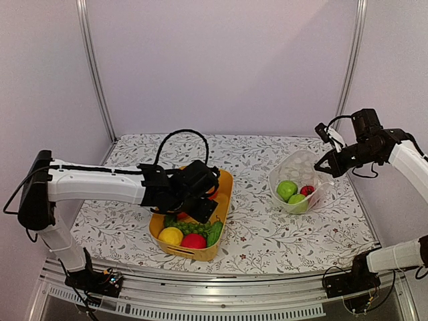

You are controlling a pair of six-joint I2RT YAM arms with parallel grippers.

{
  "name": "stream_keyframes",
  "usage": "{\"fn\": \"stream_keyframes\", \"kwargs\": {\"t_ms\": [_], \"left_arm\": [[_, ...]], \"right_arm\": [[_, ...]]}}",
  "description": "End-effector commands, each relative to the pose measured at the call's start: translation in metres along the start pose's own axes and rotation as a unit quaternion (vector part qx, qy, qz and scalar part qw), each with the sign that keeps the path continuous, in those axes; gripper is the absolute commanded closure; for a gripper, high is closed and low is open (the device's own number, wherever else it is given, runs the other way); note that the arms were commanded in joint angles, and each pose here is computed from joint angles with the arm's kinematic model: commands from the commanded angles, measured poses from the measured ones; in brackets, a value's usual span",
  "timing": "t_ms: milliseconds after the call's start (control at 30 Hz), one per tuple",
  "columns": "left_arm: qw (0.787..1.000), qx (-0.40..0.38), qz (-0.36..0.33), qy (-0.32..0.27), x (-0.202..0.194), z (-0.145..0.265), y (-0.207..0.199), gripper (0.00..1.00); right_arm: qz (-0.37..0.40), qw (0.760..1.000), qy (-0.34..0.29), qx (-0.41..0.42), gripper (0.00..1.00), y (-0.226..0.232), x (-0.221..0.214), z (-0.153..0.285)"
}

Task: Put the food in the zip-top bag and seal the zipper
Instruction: Pick up the fake vegetable from the bin.

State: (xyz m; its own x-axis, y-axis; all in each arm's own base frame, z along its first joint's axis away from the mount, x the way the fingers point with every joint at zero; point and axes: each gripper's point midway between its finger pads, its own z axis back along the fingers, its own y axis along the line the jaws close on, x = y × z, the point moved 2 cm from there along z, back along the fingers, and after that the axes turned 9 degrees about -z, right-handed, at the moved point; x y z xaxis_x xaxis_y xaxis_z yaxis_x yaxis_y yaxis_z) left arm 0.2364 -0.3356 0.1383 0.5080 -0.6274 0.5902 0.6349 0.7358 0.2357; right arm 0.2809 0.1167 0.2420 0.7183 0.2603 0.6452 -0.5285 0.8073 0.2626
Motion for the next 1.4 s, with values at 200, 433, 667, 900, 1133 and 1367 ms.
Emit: {"fn": "stream_keyframes", "kwargs": {"t_ms": [200,433,667,900,1133,1367], "left_arm": [[0.996,0.039,-0.034,0.069,-0.004,-0.057,0.044,0.33],[0.996,0.034,-0.047,0.072,0.010,-0.091,0.052,0.38],[0.993,0.019,-0.071,0.088,0.014,-0.121,0.042,0.46],[0.989,0.046,-0.085,0.112,0.000,-0.138,0.043,0.51],[0.987,0.048,-0.093,0.121,-0.008,-0.138,0.037,0.69],[0.992,0.065,-0.085,0.067,0.020,-0.090,0.031,0.79]], "right_arm": [[0.015,1.000,0.000,0.019,1.00,0.010,-0.007,0.006],[0.019,1.000,-0.002,0.022,1.00,0.013,-0.009,0.010],[0.022,0.999,0.002,0.023,1.00,0.014,-0.011,0.011],[0.022,0.999,0.001,0.030,1.00,0.018,-0.011,0.015],[0.020,0.999,0.008,0.033,0.99,0.018,-0.014,0.012],[0.017,0.999,0.012,0.033,1.00,0.018,-0.015,0.012]]}}
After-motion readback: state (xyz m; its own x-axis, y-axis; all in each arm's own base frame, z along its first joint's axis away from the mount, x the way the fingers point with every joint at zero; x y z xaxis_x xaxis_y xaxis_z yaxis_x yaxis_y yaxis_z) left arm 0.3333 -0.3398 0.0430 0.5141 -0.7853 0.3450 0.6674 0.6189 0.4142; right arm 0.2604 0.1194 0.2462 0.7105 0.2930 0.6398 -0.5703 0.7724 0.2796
